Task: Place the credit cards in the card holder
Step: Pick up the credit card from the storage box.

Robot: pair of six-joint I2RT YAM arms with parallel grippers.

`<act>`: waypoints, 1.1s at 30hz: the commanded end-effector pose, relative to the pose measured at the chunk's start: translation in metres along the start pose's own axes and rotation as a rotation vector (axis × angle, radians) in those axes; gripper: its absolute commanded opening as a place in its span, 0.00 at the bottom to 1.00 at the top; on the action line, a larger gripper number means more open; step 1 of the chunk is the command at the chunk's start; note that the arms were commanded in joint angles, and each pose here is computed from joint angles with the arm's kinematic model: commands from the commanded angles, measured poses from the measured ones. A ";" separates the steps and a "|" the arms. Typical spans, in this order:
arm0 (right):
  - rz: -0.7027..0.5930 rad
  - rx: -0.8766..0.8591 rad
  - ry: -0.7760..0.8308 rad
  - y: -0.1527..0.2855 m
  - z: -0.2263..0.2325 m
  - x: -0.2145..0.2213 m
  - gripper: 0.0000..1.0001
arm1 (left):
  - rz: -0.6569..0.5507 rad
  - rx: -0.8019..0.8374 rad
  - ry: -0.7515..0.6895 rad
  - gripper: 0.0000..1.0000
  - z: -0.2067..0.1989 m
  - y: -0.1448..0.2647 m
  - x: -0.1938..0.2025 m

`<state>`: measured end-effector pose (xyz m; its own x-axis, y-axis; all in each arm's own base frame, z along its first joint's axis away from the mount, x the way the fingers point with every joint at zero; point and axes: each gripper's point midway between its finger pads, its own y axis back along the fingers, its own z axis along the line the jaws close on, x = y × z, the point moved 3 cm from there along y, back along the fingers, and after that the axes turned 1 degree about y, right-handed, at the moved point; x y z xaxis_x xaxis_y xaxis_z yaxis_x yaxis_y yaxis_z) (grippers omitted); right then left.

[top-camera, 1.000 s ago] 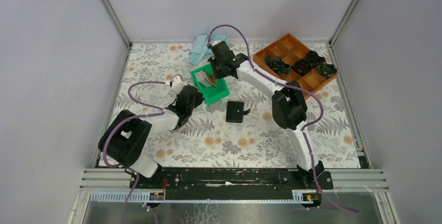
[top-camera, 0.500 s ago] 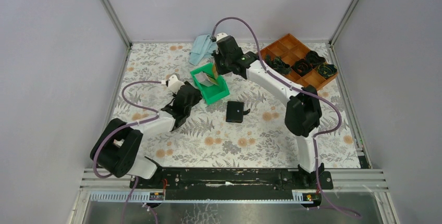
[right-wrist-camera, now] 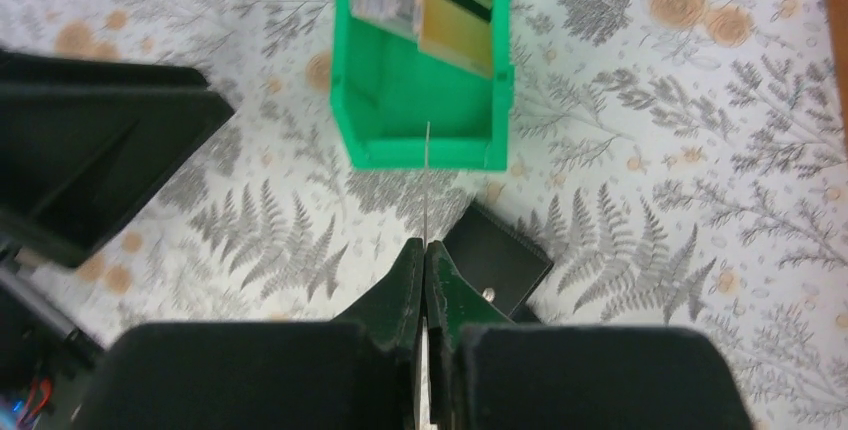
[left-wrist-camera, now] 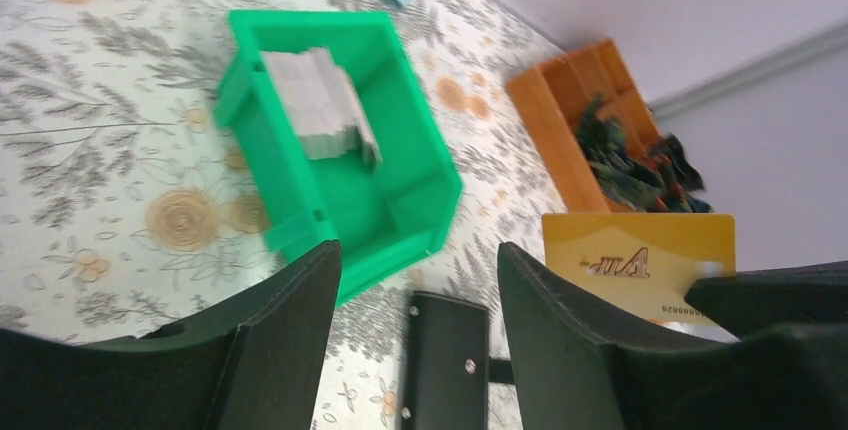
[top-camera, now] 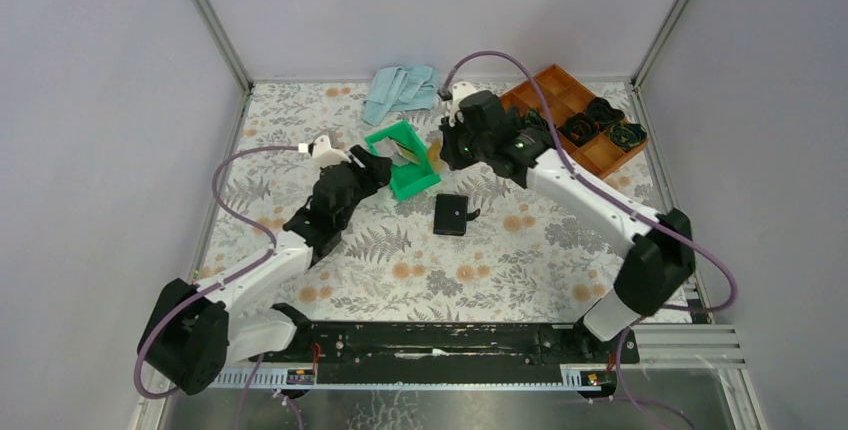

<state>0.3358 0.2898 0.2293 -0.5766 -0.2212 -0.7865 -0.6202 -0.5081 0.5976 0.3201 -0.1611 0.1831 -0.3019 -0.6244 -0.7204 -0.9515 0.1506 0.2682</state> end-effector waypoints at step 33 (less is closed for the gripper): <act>0.154 -0.620 -0.153 0.141 0.065 0.098 0.00 | 0.506 1.059 -0.252 0.54 -0.095 0.133 0.062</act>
<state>0.1574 0.2483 0.2332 -0.7432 -0.2350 -0.6265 -0.1591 -0.8474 0.5066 0.1918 -0.2461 0.2357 -0.5481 -0.1914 -0.8142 -0.3401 0.9404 0.0079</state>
